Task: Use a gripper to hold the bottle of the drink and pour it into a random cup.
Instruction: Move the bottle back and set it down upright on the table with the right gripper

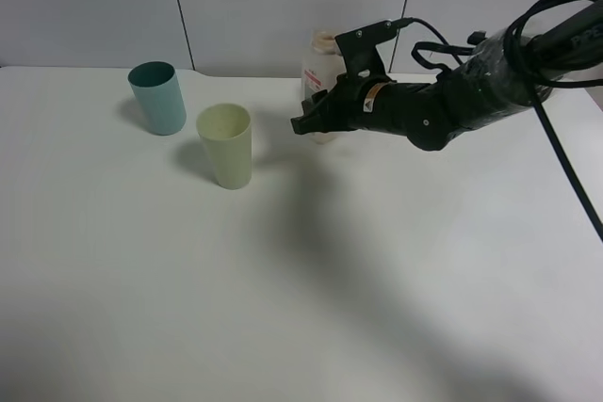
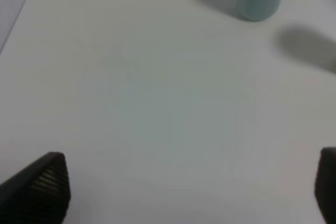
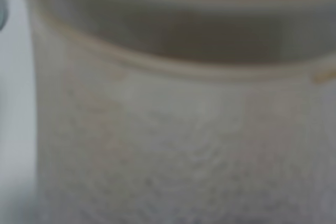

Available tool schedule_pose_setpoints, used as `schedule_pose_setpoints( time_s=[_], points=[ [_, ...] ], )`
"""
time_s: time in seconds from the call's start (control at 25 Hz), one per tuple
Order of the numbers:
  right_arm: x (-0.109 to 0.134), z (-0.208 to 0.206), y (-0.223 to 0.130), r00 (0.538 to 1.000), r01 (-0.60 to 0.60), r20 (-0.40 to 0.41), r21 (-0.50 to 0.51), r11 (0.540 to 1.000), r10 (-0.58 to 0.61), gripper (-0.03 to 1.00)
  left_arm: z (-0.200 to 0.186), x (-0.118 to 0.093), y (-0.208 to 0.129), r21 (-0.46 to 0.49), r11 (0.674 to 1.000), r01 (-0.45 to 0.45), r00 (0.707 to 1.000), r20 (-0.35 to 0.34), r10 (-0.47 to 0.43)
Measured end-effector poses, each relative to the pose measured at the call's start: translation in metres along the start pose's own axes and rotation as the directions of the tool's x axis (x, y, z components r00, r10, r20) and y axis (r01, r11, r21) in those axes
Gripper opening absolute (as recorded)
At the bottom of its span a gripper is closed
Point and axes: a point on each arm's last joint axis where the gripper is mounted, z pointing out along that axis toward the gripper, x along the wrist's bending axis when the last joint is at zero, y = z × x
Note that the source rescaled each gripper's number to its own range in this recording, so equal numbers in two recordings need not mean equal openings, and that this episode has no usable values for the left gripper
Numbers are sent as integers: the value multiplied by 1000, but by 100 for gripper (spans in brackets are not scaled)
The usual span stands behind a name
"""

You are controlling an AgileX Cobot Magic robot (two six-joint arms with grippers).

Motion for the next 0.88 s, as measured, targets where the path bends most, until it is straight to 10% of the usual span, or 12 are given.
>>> schedule_pose_setpoints(
  time_s=[0.88],
  points=[
    [3,20,-35,999,44,-13,17,999,-43,0,0,0,0,0,1000,0,1000,0,0]
  ],
)
